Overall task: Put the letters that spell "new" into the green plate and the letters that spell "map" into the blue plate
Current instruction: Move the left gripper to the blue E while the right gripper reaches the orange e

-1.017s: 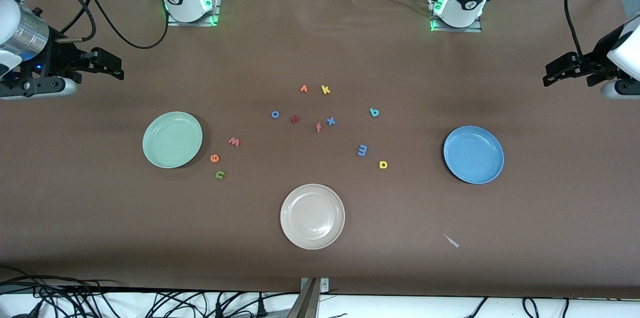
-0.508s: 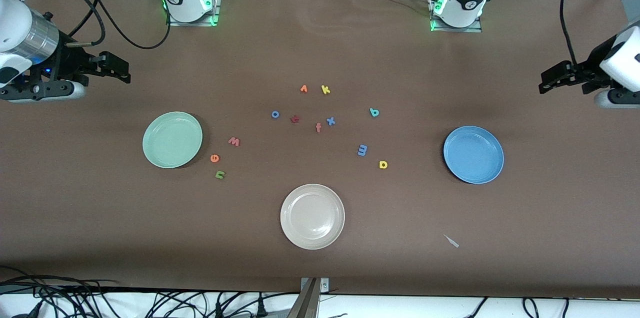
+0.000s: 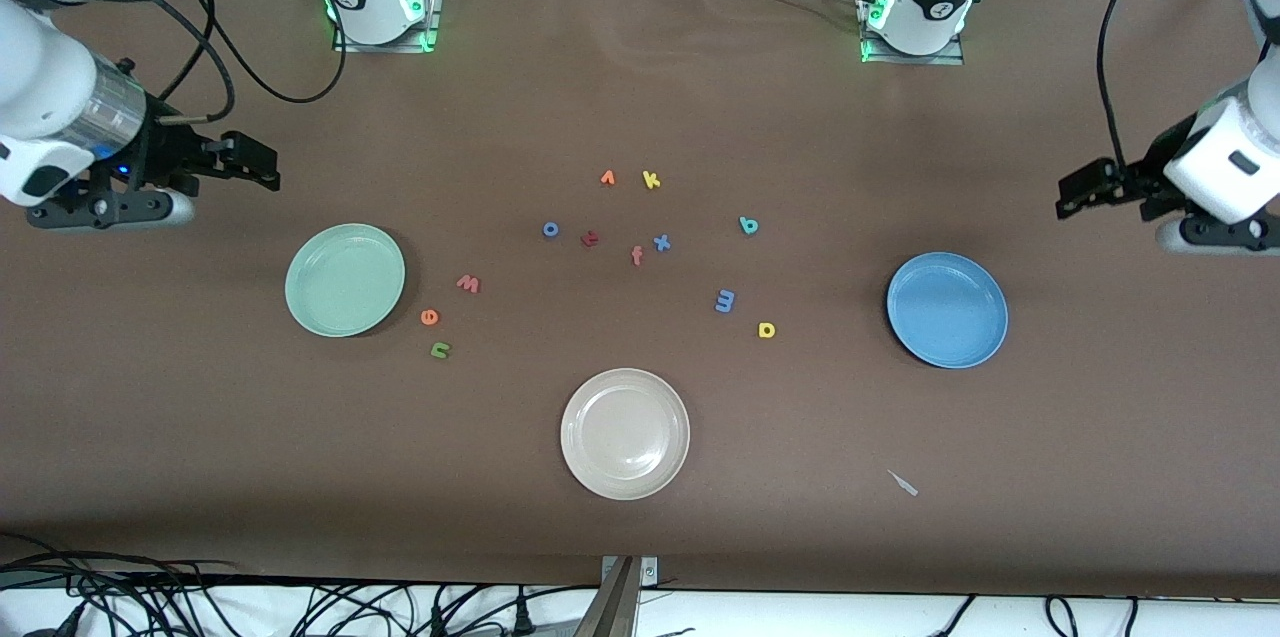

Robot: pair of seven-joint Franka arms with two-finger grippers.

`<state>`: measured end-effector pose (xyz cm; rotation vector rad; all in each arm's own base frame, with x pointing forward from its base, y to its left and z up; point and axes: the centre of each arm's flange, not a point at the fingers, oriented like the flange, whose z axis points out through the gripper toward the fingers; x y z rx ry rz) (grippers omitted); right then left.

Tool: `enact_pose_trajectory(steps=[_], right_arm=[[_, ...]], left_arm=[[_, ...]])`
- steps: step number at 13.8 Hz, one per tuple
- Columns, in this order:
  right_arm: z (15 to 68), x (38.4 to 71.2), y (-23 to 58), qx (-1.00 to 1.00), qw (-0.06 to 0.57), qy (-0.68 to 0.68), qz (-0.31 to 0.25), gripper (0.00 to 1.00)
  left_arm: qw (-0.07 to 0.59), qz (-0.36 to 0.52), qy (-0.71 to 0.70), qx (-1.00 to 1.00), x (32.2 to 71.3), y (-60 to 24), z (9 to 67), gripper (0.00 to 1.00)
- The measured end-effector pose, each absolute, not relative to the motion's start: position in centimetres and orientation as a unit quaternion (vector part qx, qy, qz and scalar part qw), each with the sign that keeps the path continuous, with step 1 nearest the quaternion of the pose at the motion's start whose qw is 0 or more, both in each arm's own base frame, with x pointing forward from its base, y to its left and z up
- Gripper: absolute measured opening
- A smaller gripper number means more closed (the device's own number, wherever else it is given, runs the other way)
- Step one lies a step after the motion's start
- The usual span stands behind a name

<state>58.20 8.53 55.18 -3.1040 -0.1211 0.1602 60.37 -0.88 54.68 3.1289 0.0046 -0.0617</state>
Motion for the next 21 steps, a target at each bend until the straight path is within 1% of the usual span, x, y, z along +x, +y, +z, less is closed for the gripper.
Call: enact_pose_trajectory(steps=[2, 5, 8, 10, 12, 15, 18, 21], right_arm=[[53.7, 58.8, 9.6, -0.997, 0.013, -0.042, 0.056, 1.0], [51.9, 59.2, 12.0, -0.998, 0.011, -0.029, 0.063, 1.0], [50.6, 59.6, 14.1, -0.998, 0.009, -0.031, 0.057, 1.0], [49.0, 59.9, 14.8, -0.999, 0.01, -0.029, 0.045, 1.0], [45.7, 59.8, 15.6, -0.999, 0.014, -0.022, 0.027, 1.0], [39.6, 58.6, 16.5, -1.0, 0.017, -0.023, 0.009, 1.0], [35.7, 57.4, 16.8, -0.999, 0.021, -0.025, -0.015, 1.0], [32.1, 57.1, 16.7, -0.999, 0.021, -0.023, -0.03, 1.0]], left_arm=[[0.007, -0.027, 0.001, 1.0, 61.9, -0.9, 51.8, 1.0], [0.007, -0.07, -0.001, 0.998, 63.3, -1.7, 46.1, 1.0], [0.01, -0.086, -0.016, 0.996, 64.5, -7.2, 40.8, 1.0], [0.03, -0.082, -0.016, 0.996, 65.0, -12.6, 37.4, 1.0], [0.037, -0.079, -0.036, 0.996, 64.8, -17.9, 33.9, 1.0], [0.037, -0.067, -0.075, 0.994, 63.8, -24.8, 29.0, 1.0], [0.035, -0.067, -0.106, 0.991, 62.2, -29.4, 25.0, 1.0], [0.033, -0.067, -0.126, 0.989, 60.7, -32.6, 22.6, 1.0]])
